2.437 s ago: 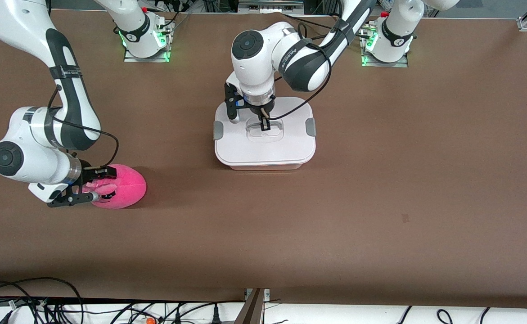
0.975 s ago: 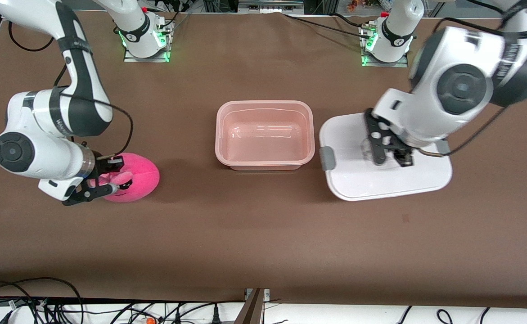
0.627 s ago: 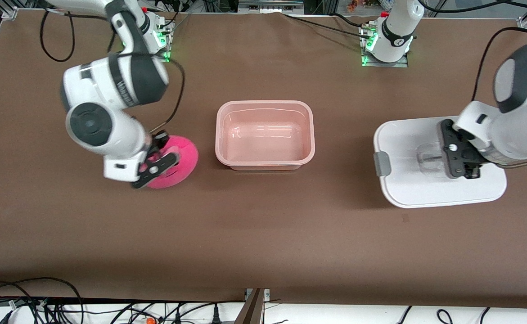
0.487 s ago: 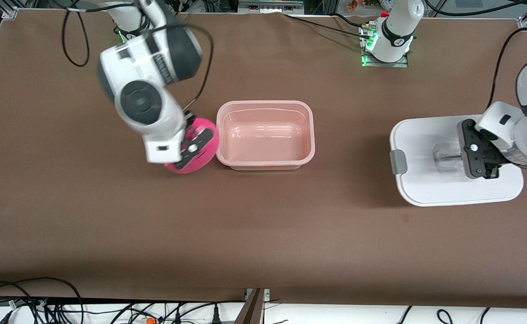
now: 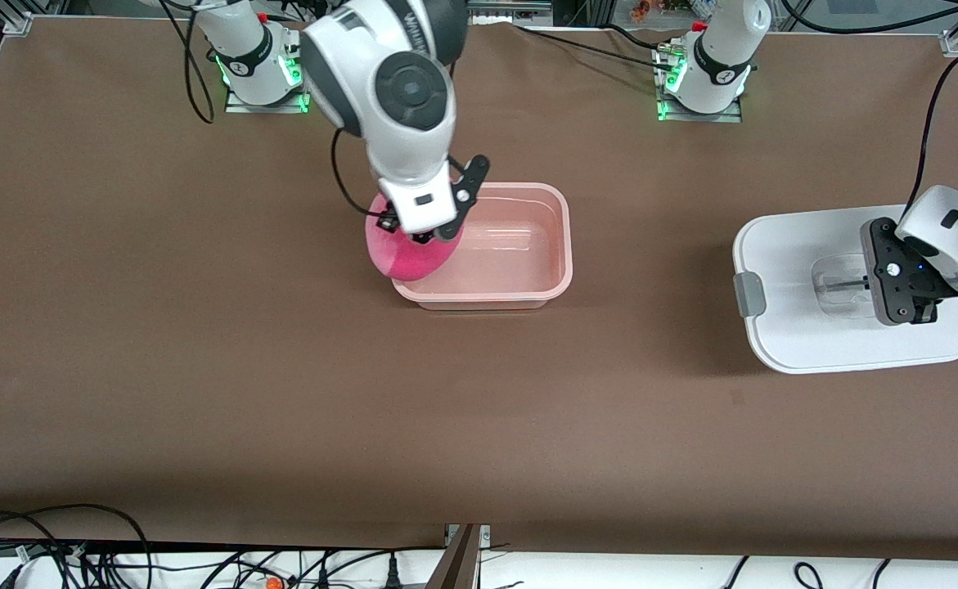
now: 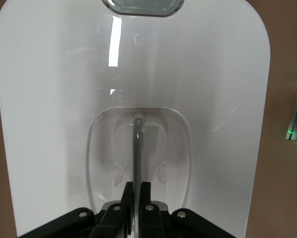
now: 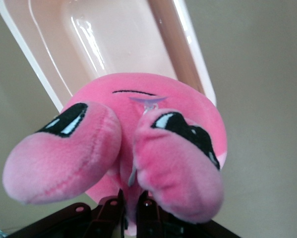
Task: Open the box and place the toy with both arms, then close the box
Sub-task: 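Carry the pink toy with the right gripper over the open pink box, then lower the toy into the box and open the right gripper, then raise the right gripper away from the box while the left gripper lifts the lid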
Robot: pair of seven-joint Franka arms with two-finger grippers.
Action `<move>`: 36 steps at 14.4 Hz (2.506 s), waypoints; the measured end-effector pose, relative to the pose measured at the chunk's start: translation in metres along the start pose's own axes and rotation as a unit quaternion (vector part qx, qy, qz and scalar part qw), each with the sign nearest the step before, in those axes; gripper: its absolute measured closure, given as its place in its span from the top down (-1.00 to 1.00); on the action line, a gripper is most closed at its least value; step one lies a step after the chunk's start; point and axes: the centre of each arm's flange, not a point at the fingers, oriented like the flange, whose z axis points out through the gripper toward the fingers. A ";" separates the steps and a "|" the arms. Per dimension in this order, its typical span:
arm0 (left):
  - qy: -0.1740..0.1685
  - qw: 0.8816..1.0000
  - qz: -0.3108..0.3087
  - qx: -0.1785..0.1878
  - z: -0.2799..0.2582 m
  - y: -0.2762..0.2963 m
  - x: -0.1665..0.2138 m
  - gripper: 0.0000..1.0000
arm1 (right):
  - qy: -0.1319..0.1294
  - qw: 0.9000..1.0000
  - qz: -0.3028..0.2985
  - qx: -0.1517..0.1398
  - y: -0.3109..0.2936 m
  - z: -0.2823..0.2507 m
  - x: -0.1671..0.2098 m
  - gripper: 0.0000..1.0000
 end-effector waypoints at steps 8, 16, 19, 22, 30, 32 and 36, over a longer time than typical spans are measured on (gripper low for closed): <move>0.000 1.000 -0.002 -0.002 0.002 -0.001 -0.003 -0.86 | -0.039 0.998 -0.031 -0.036 -0.025 0.054 0.048 -0.84; 0.000 1.000 -0.002 -0.002 0.003 -0.001 -0.003 -0.86 | -0.041 0.997 -0.010 -0.062 -0.040 0.135 0.101 -0.83; 0.000 1.000 -0.002 -0.002 0.003 -0.001 -0.003 -0.86 | -0.011 0.996 0.024 -0.083 -0.067 0.152 0.126 -0.37; 0.000 1.000 -0.002 -0.002 0.003 -0.001 -0.002 -0.86 | 0.047 0.992 0.067 -0.098 -0.087 0.140 0.144 0.24; 0.000 1.000 -0.001 -0.002 0.003 -0.001 -0.002 -0.86 | 0.134 0.975 0.158 -0.077 -0.084 0.118 0.156 1.00; 0.000 1.000 0.000 -0.002 0.003 -0.001 -0.002 -0.86 | 0.143 0.971 0.183 -0.062 -0.061 0.102 0.146 1.00; 0.001 1.000 0.011 -0.001 0.001 0.000 0.007 -0.86 | 0.152 0.952 0.260 -0.049 0.030 0.029 0.073 1.00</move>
